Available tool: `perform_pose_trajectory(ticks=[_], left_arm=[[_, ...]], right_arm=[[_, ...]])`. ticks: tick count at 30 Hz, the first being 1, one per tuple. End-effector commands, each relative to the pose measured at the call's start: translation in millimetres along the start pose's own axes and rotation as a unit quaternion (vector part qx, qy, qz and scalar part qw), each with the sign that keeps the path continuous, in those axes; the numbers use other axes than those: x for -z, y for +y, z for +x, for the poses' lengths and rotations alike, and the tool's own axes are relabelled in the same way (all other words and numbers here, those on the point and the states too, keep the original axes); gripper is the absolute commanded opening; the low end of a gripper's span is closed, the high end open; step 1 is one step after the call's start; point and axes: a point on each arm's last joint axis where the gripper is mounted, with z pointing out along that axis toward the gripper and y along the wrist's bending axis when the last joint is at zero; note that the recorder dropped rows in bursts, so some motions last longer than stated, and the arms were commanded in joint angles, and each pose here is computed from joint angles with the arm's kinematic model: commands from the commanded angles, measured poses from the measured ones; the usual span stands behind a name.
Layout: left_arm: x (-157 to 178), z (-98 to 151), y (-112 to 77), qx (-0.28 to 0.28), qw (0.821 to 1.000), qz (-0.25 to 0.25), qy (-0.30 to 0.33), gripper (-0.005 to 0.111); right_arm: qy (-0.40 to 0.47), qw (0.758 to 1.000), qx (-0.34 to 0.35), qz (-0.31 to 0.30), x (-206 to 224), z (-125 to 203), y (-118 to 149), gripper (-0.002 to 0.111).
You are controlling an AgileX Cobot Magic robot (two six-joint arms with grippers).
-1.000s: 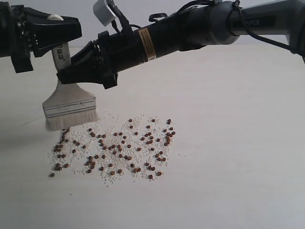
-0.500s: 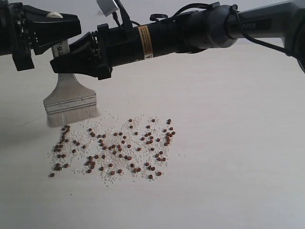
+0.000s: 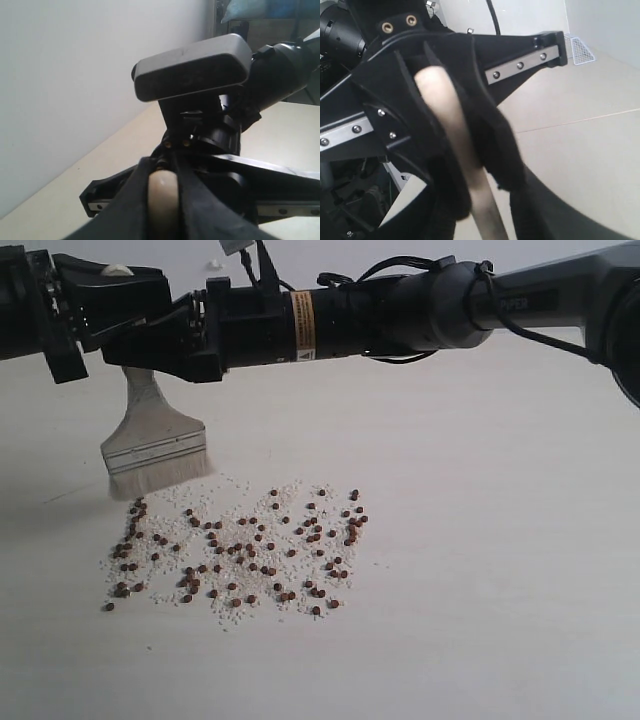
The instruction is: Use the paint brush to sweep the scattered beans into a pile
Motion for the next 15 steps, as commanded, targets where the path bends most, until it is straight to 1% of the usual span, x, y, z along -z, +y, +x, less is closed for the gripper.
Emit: perform_pose_trajectory(ticks=[1,8,10,12,15], left_arm=[[0,-4,2.4,-0.002,1.0,-0.008,-0.017,0.0],[0,-6,3.6,0.002,1.0,-0.015,-0.024,0.0],[0,-6,3.6,0.002,1.0,-0.015,-0.024,0.0],[0,-6,3.6,0.003,1.0,-0.015,-0.024,0.0],[0,-6,3.6,0.003,1.0,-0.015,-0.024,0.0]], right_arm=[[-0.007,1.0,0.001,0.003,-1,-1,-1,0.022],[0.005,1.0,-0.004,0.001,-1,8,-4,0.02],[0.007,1.0,-0.007,0.001,-1,12,-6,0.013],[0.007,1.0,-0.01,0.002,-1,14,-6,0.0],[0.007,1.0,-0.01,0.002,-1,14,-6,0.0]])
